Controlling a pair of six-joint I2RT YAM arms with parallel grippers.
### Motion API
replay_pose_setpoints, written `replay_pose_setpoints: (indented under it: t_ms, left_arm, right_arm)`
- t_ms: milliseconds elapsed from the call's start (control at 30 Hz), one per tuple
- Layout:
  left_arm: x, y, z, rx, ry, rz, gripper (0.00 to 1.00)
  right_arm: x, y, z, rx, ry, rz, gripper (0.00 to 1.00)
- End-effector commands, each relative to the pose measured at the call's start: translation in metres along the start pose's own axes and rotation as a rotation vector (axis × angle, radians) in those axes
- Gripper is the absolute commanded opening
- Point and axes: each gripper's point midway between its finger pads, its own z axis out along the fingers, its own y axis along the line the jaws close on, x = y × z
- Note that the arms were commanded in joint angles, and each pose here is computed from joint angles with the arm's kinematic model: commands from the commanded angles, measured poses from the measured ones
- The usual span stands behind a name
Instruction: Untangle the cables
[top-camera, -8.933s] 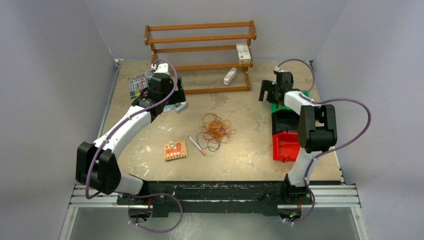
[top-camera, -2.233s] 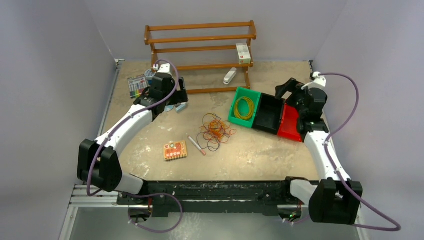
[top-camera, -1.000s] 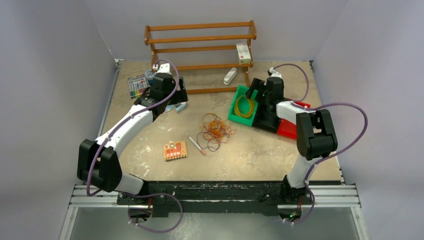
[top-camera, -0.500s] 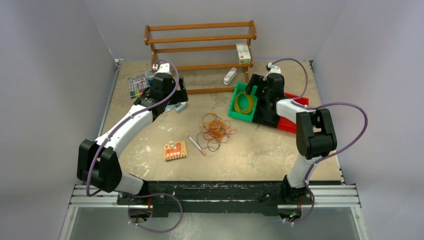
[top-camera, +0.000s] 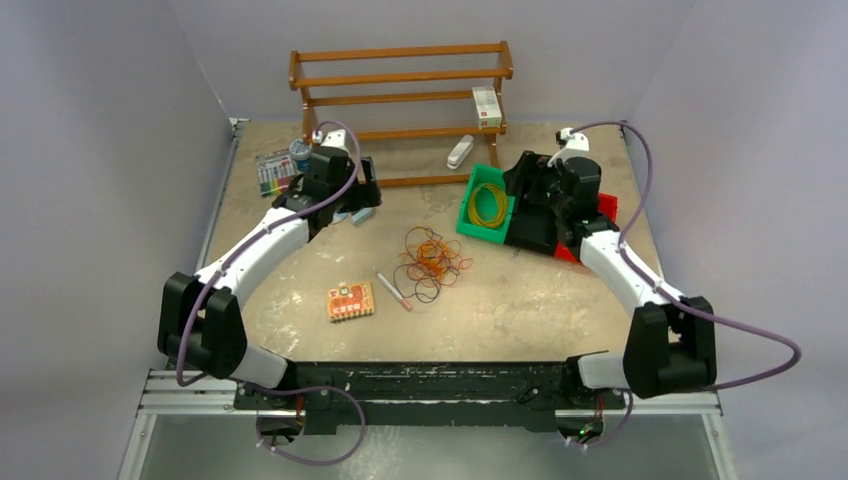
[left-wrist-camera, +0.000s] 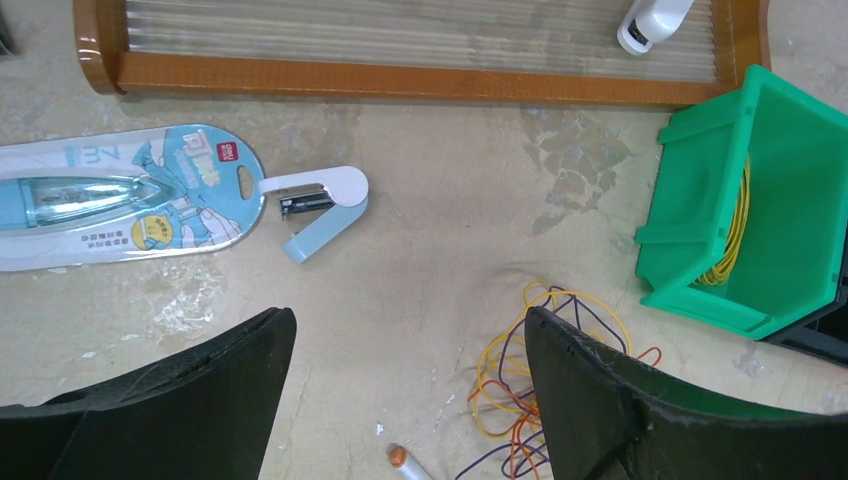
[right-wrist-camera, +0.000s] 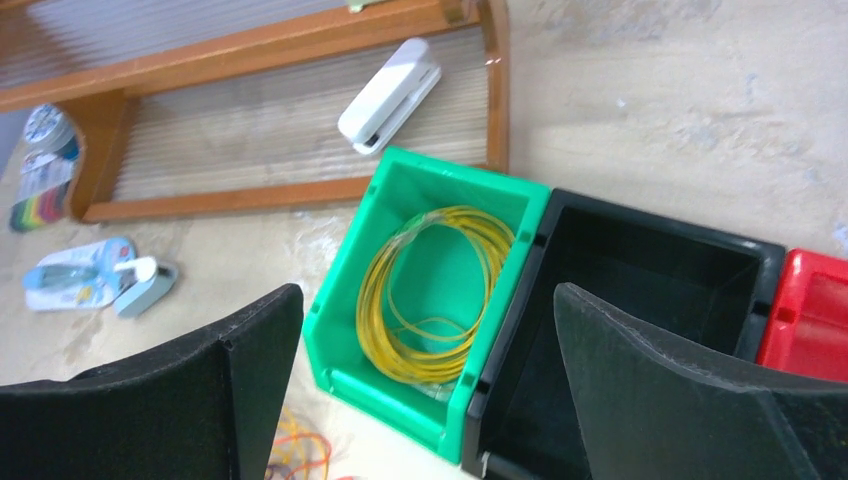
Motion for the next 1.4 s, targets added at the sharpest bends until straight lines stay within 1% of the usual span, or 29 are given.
replay_pose_setpoints:
  t_ms: [0,100,233,367,467,500,600,700,833,1067,1167,1367]
  left_arm:
    - [-0.013,-0.022,0.002,0.075,-0.035,-0.030,0.83]
    - [-0.004,-0.028,0.007,0.082,-0.018,-0.031,0.81]
    - [0.014,-0.036,0.010,0.098,0.016,-0.021,0.79]
    - [0.038,-0.041,0.007,0.111,0.059,-0.002,0.76]
    - [0.066,-0.040,0.002,0.109,0.098,0.014,0.72]
    - [0.073,-0.039,-0.001,0.109,0.108,0.014,0.70]
    - [0.096,-0.030,-0.004,0.092,0.144,-0.011,0.61]
    - [0.112,-0.025,-0.006,0.108,0.165,-0.019,0.56]
    - [0.124,-0.028,-0.006,0.154,0.188,-0.003,0.54]
    - [0.140,-0.036,0.002,0.212,0.235,0.041,0.47]
    - [0.149,-0.036,0.006,0.210,0.254,0.055,0.45]
    - [0.165,-0.038,0.013,0.209,0.294,0.080,0.44]
  right_arm:
    - [0.016,0.024,-0.021,-0.115,0.067,0.042,0.95]
    - [0.027,0.040,-0.029,-0.172,0.107,0.071,0.95]
    - [0.046,0.064,-0.036,-0.249,0.180,0.074,0.91]
    - [0.067,0.082,-0.040,-0.302,0.242,0.058,0.88]
    - [0.078,0.089,-0.042,-0.321,0.272,0.054,0.86]
    - [0.080,0.091,-0.042,-0.331,0.279,0.053,0.85]
    - [0.081,0.094,-0.042,-0.335,0.279,0.052,0.83]
    - [0.081,0.096,-0.040,-0.331,0.275,0.056,0.82]
    - [0.086,0.101,-0.038,-0.336,0.285,0.068,0.82]
    - [0.088,0.105,-0.033,-0.334,0.297,0.059,0.81]
    - [0.088,0.105,-0.030,-0.336,0.307,0.050,0.81]
    - [0.094,0.104,-0.029,-0.327,0.315,0.058,0.81]
